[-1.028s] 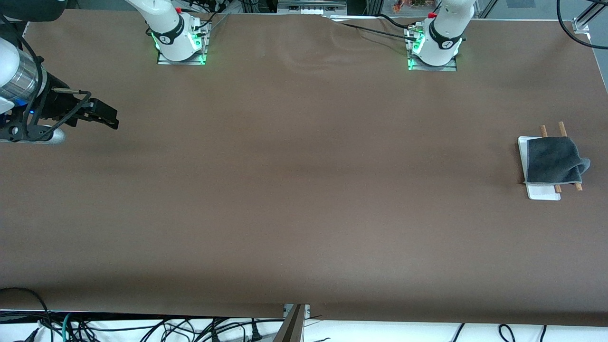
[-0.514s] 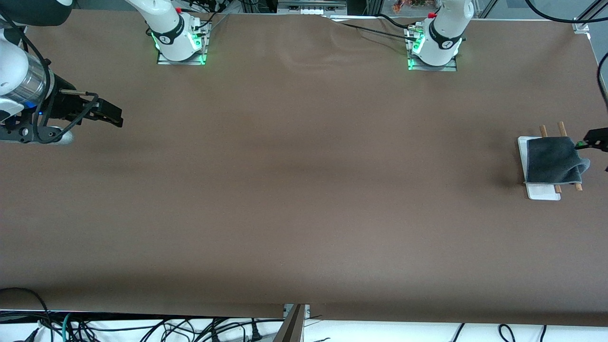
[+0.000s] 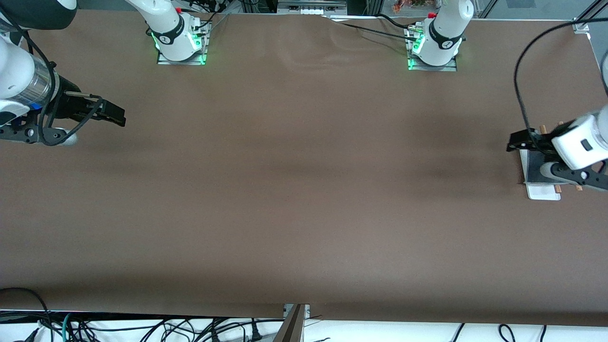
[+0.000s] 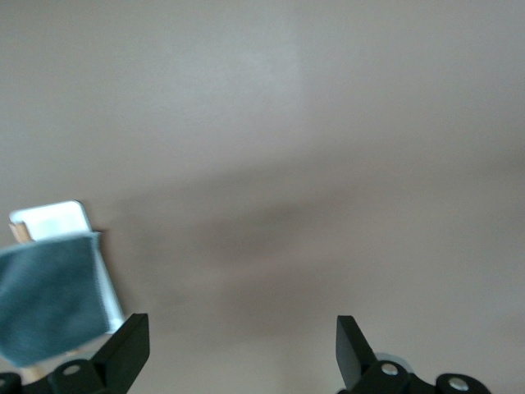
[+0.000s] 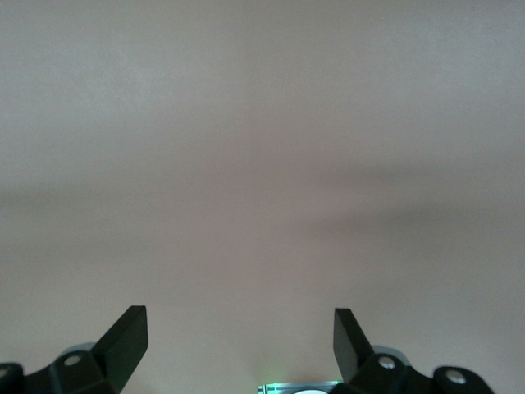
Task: Pass towel and hang on rack
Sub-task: 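Open the left gripper and lift it away from the rack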
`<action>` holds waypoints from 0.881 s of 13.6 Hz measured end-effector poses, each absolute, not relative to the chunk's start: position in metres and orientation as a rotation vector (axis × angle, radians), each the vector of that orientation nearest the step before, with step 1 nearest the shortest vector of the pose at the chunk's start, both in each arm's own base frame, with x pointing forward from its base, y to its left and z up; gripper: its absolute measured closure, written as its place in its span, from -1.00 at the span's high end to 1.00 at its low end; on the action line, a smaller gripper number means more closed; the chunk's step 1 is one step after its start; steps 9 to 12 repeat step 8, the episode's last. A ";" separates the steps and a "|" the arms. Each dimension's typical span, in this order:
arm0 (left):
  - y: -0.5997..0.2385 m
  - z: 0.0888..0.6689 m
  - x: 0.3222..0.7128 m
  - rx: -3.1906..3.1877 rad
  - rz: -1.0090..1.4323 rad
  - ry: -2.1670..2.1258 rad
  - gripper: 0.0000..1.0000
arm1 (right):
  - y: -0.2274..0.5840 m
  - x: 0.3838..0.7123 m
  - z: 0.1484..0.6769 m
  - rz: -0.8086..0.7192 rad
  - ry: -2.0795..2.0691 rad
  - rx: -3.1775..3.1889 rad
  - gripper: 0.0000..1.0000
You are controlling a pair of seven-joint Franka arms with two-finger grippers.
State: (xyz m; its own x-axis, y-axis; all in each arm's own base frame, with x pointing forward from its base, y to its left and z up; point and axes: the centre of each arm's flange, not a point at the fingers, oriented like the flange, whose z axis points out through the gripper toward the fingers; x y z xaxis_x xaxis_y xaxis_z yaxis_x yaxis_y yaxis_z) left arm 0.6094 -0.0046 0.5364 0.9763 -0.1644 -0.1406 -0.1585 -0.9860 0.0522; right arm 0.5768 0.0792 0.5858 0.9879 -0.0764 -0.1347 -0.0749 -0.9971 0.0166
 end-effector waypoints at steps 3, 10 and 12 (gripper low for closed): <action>-0.038 0.555 0.588 3.113 -0.038 -0.149 1.00 | 0.079 0.572 0.583 -0.199 -0.123 3.122 1.00; -0.032 0.547 0.567 3.122 -0.005 -0.100 1.00 | 0.077 0.560 0.585 -0.156 -0.125 3.128 1.00; -0.032 0.547 0.567 3.122 -0.005 -0.100 1.00 | 0.077 0.560 0.585 -0.156 -0.125 3.128 1.00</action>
